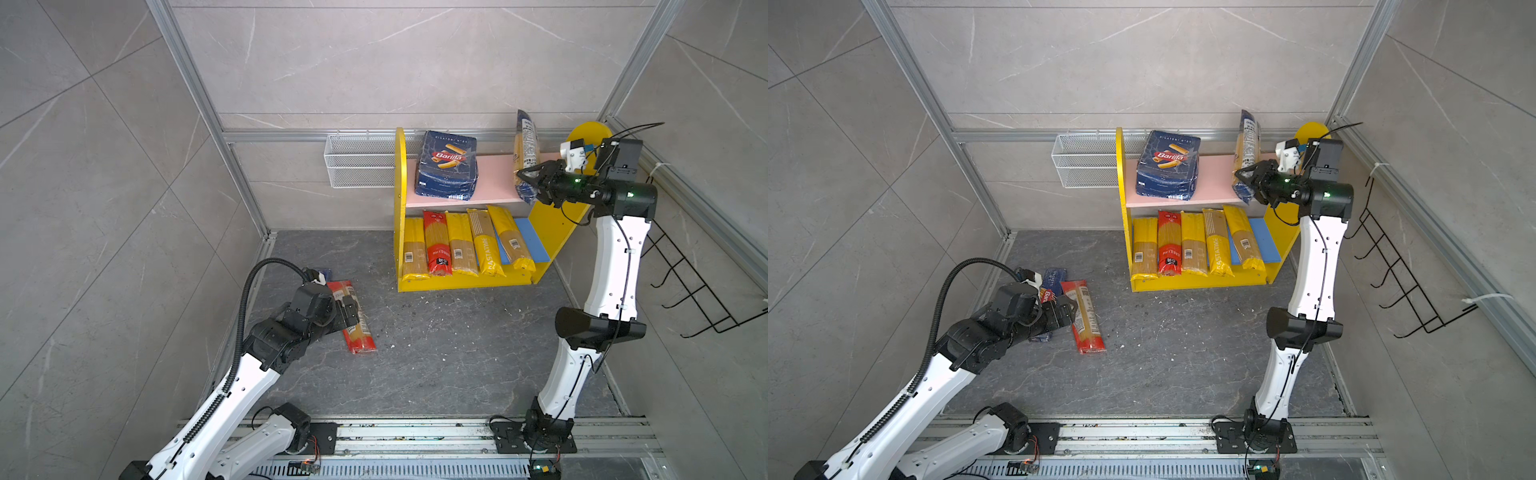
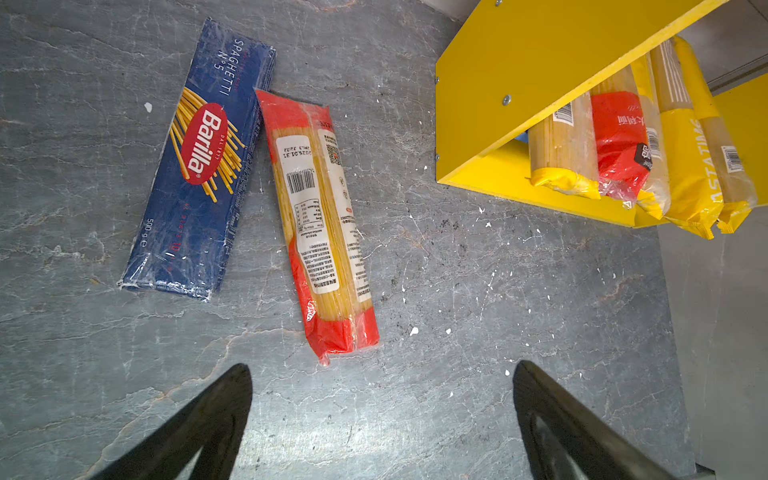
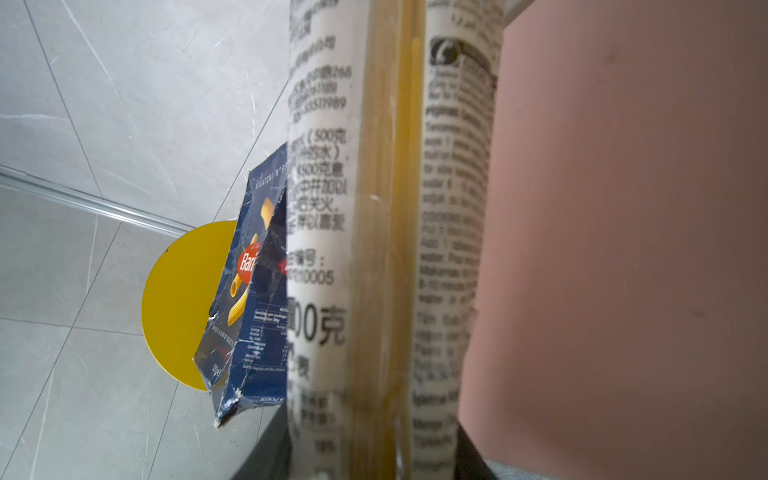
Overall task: Place and organize the pasta boxes and bags onto the shelf
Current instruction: 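Raise the white-labelled bag onto the pink top board beside the rigatoni box, then release the bag and lower the right gripper toward the red-ended bag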
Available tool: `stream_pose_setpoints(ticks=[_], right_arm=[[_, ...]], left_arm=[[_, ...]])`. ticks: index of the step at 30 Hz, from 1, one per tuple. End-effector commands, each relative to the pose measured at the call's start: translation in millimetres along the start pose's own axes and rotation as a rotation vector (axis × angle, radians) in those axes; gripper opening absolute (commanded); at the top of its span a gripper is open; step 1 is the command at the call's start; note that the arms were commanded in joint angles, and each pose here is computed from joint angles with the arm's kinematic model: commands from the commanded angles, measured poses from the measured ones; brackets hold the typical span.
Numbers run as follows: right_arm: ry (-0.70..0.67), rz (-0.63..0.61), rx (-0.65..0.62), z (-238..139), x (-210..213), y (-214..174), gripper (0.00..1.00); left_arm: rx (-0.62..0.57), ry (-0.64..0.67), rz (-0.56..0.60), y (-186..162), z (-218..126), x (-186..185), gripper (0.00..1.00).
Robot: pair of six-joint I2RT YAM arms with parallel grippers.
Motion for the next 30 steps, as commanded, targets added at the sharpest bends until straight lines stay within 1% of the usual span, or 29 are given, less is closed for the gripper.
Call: stream_pose_setpoints(ticks=[1,5,7,9,11,12,14,16,24,27,30], right_arm=[[0.137,-0.191,-0.087,4.4,45.8,16.2,0.25],[0.132,-0.185,-0.045,26.8,46.3,4.8,0.28],[0.126,-0.18,-0.035,33.8,45.1,1.8,0.34],[0.115,-0.179,-0.029,36.8,43.8,-0.1,0.47],[0.104,-0.183,-0.029,35.3,43.6,-0.7,0.65],[0.092,-0.19,-0.033,32.8,43.9,-0.4,0.72],[0.075,-0.206,-0.041,27.2,45.5,-0.1,0.81],[0.048,-0.217,-0.049,20.2,45.5,0.4,0.87],[-0.09,-0.292,-0.062,-20.4,50.5,-6.3,0.9],[-0.127,-0.306,-0.037,-34.2,53.6,-21.1,0.9],[-0.135,-0.325,-0.052,-56.8,65.4,-41.2,0.9]], left_arm=[[-0.033,-0.062,0.017,9.7,-8.7,-12.9,1.0],[-0.04,-0.059,0.022,8.2,-11.8,-8.2,1.0],[-0.045,-0.05,0.026,7.7,-13.3,-5.0,1.0],[-0.049,-0.042,0.029,7.5,-14.9,-2.5,1.0],[-0.052,-0.038,0.03,7.1,-15.7,-0.3,1.0],[-0.054,-0.038,0.032,6.6,-16.4,0.6,1.0],[-0.056,-0.038,0.033,6.1,-17.0,2.0,1.0],[-0.057,-0.037,0.036,5.8,-17.2,2.7,1.0],[-0.063,-0.04,0.032,3.9,-20.0,6.9,1.0],[-0.064,-0.039,0.027,1.6,-20.4,10.8,1.0],[-0.056,-0.035,0.017,-2.8,-18.8,15.8,1.0]])
Point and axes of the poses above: each gripper's point midway between its finger pads, its own z axis out along the fingers, its own x axis along the line the jaws close on, y = z × x, the point moved 4 cm from there along -z, back along the fingers, and after that the axes turned 15 degrees about -z, right-handed, at the moved point
